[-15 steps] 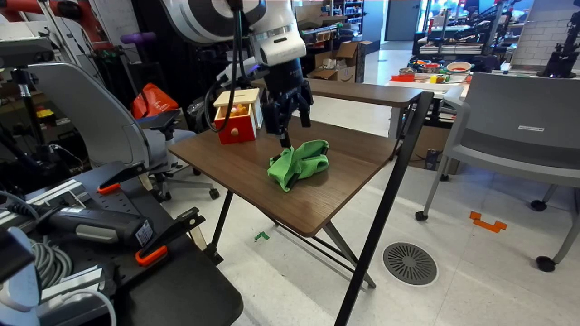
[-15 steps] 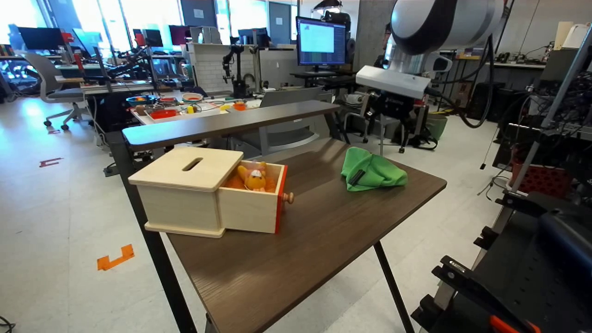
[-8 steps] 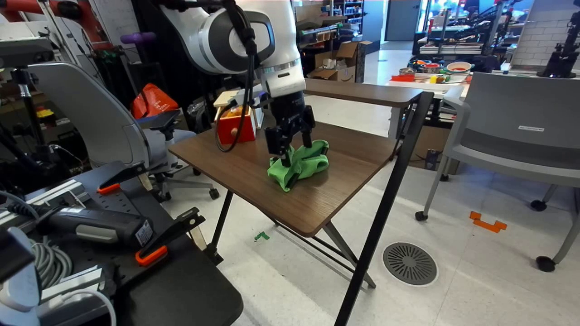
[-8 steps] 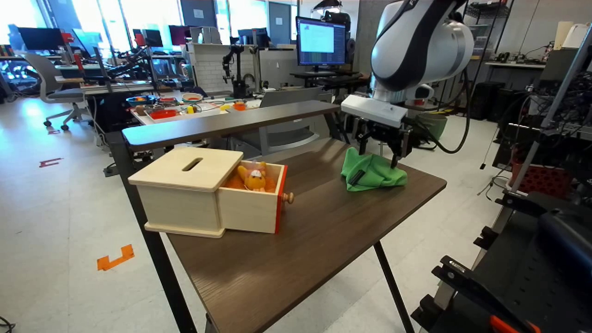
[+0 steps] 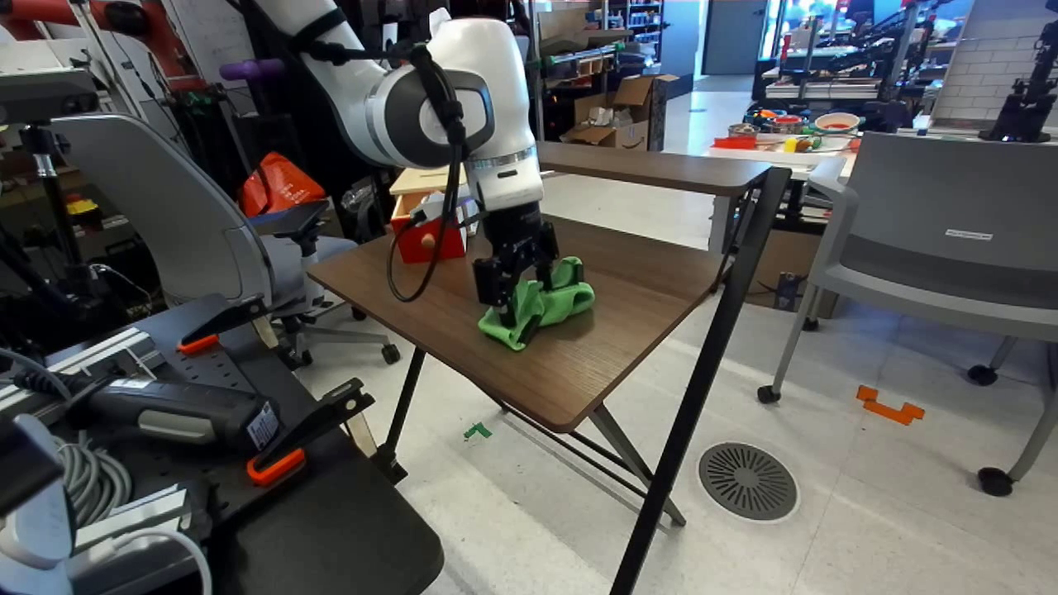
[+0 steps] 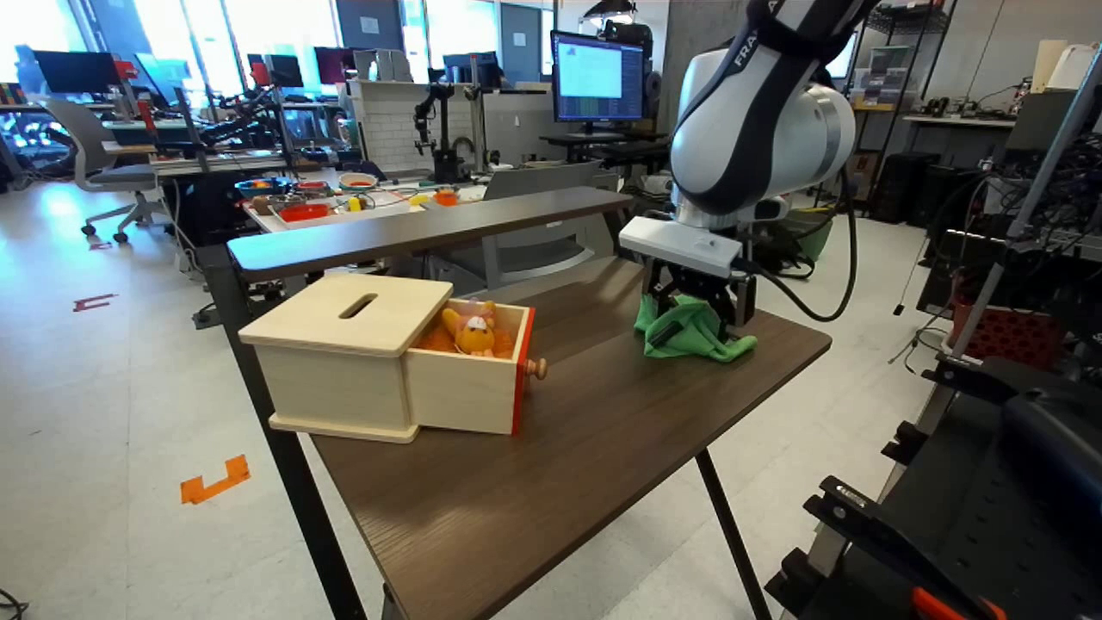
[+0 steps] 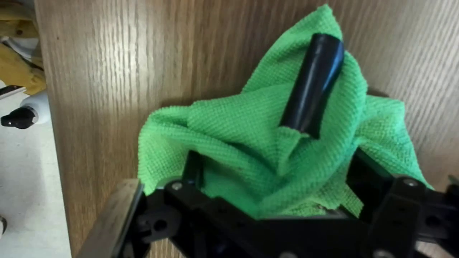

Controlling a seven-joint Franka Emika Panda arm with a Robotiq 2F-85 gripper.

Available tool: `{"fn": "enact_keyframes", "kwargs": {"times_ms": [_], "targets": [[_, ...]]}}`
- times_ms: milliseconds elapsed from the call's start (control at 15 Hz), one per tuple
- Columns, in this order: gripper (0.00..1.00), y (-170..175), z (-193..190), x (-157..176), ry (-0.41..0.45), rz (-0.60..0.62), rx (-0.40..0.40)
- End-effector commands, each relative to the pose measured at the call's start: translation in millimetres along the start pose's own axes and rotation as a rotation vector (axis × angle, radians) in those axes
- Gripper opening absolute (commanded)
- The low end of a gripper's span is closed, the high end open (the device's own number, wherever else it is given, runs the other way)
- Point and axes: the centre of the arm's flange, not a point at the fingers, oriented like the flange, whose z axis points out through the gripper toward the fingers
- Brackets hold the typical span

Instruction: Move the green towel forwards

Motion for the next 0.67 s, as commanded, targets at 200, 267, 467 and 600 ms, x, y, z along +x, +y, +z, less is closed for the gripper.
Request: {"fn": "enact_keyframes", "kwargs": {"times_ms": [200, 267, 467, 600], "targets": [[1.00, 18.8, -1.7, -46.1, -0.062, -0.095, -0.009], [1.00, 24.4, -6.1, -55.2, -0.073, -0.121, -0.008], [1.00, 38.0, -9.2, -84.1, -0.110, -0.200, -0.026], [1.00, 44.9, -7.9, -105.2, -0.127, -0.251, -0.039]]}}
